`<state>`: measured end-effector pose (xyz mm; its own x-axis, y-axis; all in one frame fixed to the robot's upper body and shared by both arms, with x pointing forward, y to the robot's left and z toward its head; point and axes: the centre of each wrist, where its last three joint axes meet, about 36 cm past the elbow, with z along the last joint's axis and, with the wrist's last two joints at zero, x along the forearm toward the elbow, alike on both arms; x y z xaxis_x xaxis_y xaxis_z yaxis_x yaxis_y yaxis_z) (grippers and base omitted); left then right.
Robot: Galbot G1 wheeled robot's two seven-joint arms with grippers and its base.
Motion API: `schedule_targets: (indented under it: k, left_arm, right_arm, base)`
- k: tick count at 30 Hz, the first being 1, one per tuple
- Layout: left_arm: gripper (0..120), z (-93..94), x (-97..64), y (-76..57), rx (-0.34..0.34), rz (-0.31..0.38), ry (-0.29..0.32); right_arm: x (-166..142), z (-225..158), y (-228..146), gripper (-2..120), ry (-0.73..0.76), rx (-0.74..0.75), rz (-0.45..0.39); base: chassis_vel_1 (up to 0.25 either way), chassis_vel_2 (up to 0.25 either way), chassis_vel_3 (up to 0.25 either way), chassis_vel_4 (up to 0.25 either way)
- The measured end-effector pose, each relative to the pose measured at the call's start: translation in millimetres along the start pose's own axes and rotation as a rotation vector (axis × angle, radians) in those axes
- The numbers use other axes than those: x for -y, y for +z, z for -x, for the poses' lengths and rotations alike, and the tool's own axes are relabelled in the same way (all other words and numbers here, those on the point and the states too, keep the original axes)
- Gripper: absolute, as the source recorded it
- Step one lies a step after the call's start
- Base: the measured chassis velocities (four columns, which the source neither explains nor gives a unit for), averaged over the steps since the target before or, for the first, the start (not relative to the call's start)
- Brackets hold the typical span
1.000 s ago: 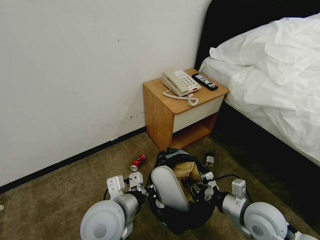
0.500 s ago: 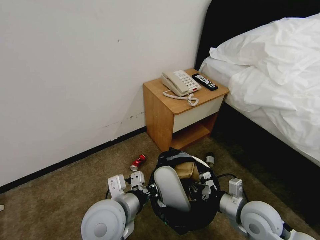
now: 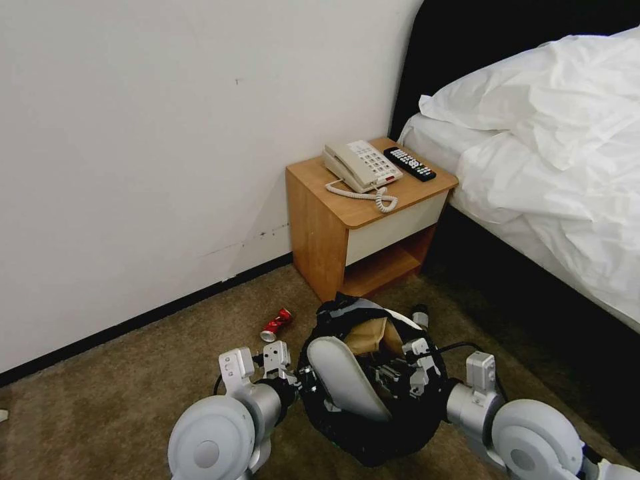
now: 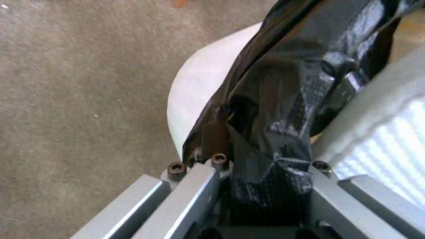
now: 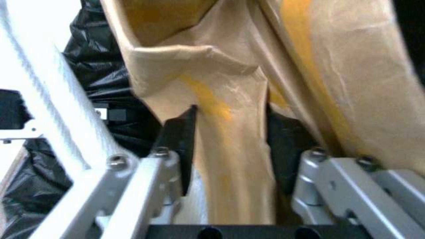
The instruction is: Pick up the trash bin, then pick up the garbage from the floor and place it into the trash bin.
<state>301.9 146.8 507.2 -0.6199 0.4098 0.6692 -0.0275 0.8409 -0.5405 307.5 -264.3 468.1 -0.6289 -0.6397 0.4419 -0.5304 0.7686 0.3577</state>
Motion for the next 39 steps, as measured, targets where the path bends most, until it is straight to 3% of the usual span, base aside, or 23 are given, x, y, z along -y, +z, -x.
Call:
schedule_targets:
  k: [5,12,14,36,39]
  left_arm:
    - [0,0.6,-0.5,-0.5,0.005,-0.001,-0.003]
    - [0,1.2,0.0,-1.0,0.008,-0.003,-0.005]
    - [0,1.2,0.0,-1.4,0.009,-0.003,-0.006]
    - [0,2.0,-2.7,-5.0,0.021,-0.001,-0.027]
    - [0,2.5,-3.3,-4.8,0.048,0.011,-0.076]
  right_arm:
    - [-2.9,-10.0,-11.9,66,0.003,0.021,-0.024]
    - [-4.1,-15.8,-20.6,86,0.011,0.038,-0.038]
    - [-4.2,-18.8,-24.6,97,0.013,0.043,-0.046]
    - [-9.8,-27.7,-32.4,100,0.009,0.027,-0.051]
    - [-12.3,-29.4,-34.5,100,-0.004,0.011,-0.04]
  base:
    - [0.0,0.0,0.0,0.0]
    - [0.0,0.0,0.0,0.0]
    - [0.0,0.0,0.0,0.0]
    - [0.0,0.0,0.0,0.0]
    - [0.0,0.0,0.0,0.0]
